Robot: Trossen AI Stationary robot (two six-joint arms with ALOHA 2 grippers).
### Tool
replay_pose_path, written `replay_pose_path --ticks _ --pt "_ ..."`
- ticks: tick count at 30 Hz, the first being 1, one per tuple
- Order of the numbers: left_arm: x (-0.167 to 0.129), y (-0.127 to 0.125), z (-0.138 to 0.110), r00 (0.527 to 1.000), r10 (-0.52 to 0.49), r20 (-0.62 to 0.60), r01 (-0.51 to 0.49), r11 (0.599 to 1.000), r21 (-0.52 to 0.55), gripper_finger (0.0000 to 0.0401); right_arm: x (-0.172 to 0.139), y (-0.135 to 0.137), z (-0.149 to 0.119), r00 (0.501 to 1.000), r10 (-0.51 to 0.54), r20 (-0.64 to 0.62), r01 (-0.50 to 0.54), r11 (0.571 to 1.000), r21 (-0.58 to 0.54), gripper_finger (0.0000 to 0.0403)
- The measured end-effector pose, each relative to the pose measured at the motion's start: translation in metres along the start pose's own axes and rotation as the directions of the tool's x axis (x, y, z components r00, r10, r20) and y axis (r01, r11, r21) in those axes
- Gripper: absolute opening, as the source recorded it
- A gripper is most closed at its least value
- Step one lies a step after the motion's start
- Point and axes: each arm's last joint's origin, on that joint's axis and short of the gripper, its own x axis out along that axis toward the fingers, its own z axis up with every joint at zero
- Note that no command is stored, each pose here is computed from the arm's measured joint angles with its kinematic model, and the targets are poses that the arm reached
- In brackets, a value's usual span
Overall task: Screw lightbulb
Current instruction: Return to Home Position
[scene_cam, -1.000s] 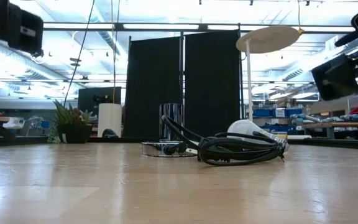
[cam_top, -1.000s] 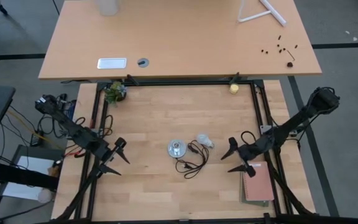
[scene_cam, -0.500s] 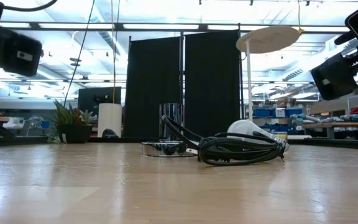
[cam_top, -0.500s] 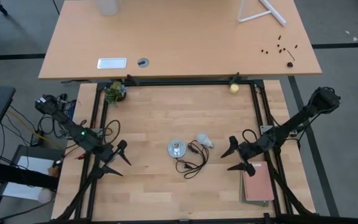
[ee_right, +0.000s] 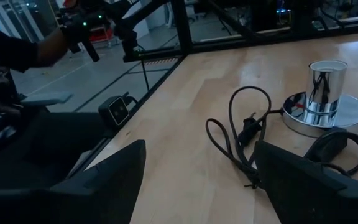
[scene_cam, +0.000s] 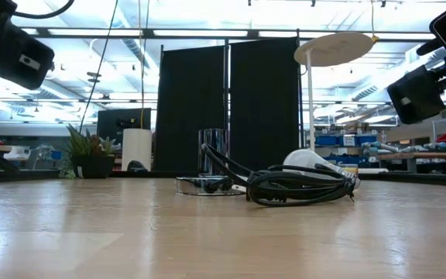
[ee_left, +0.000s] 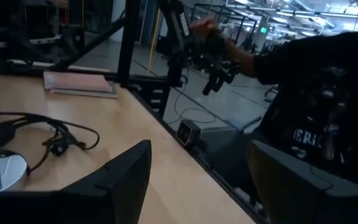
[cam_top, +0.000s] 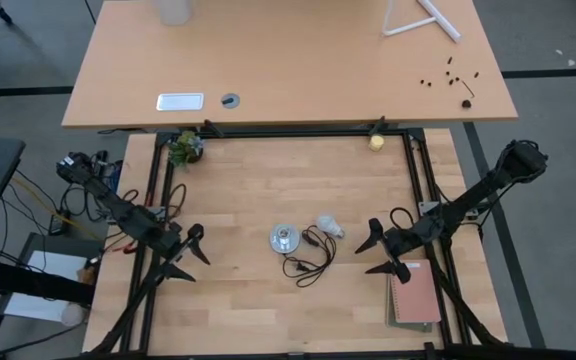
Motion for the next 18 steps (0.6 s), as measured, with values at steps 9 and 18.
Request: replay_pose_path --ticks 9,18 --pt "0.000 0.000 0.001 1.000 -0.001 0.006 0.001 1.000 -0.001 0.0268 -0.001 0.000 0.001 1.000 -0.002 0.009 0.002 1.000 0.002 0.0308" --pt "0.000 0.001 -0.003 1.000 0.008 -0.026 -0.008 1.000 0.002 0.0268 -0.010 0.001 0.014 0.995 0.020 0.095 -0.022 1.000 0.015 0.0307"
